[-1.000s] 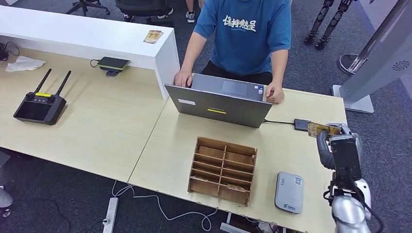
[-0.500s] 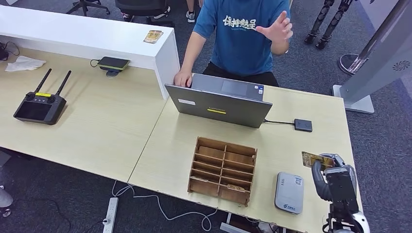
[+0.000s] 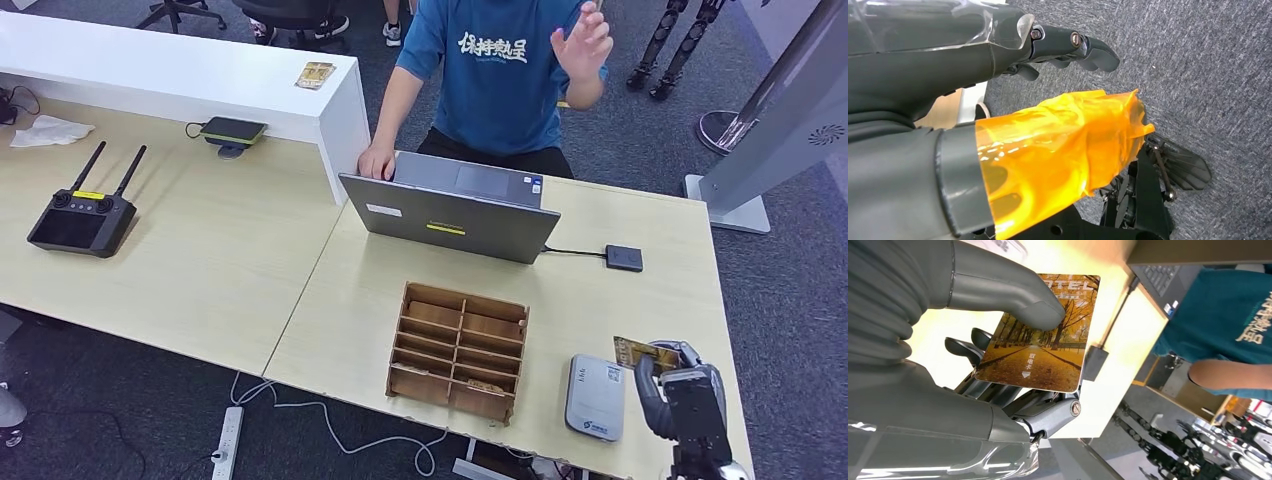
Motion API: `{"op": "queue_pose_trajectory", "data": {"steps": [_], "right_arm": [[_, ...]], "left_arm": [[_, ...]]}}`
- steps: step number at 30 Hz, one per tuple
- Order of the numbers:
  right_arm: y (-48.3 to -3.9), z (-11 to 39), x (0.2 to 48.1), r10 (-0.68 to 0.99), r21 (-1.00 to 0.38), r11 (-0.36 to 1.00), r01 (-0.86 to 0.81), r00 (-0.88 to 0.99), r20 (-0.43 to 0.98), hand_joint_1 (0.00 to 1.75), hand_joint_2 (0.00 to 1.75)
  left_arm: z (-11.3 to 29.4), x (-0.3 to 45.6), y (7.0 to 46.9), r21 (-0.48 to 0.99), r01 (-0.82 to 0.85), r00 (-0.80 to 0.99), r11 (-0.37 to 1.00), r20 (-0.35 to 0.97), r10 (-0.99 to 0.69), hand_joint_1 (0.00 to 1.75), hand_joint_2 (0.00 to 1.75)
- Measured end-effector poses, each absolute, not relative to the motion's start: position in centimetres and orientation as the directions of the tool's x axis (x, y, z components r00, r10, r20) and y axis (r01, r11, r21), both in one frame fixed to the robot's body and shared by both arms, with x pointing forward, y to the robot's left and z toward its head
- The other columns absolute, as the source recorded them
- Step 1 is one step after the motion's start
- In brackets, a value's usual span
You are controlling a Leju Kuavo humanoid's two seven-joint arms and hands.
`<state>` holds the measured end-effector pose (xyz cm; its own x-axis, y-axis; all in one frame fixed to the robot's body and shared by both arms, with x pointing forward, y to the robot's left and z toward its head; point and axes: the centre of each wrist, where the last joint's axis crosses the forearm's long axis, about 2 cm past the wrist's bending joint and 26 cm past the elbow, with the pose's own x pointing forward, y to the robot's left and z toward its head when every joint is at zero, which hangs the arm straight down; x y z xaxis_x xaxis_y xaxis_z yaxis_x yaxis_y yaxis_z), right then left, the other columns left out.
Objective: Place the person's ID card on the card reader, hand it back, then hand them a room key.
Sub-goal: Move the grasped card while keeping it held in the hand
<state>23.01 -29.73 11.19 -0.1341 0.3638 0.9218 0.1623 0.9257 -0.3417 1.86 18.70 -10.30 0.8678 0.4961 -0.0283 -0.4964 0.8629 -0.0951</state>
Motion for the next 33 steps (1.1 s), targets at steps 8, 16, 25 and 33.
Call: {"op": "queue_pose_trajectory", "data": {"steps": [8,16,25,33], "right_arm": [[-28.9,10.0,21.8,0.329,-0.316,0.938,0.141,-0.081,0.941,1.75,1.75],[-27.6,9.3,21.3,0.291,-0.284,0.951,0.122,-0.050,0.955,1.75,1.75],[-26.5,8.8,21.1,0.260,-0.256,0.961,0.105,-0.027,0.965,1.75,1.75],[-26.0,8.5,21.0,0.249,-0.246,0.964,0.096,-0.015,0.968,1.75,1.75]], "left_arm": [[-10.3,1.8,18.7,-0.095,-0.501,0.865,0.860,-0.023,0.501,0.00,0.00],[-10.3,1.8,18.7,-0.095,-0.502,0.864,0.860,-0.021,0.503,0.00,0.00],[-10.3,1.7,18.7,-0.092,-0.508,0.861,0.856,-0.023,0.508,0.00,0.00],[-10.3,1.7,18.7,-0.092,-0.506,0.862,0.857,-0.022,0.506,0.00,0.00]]}}
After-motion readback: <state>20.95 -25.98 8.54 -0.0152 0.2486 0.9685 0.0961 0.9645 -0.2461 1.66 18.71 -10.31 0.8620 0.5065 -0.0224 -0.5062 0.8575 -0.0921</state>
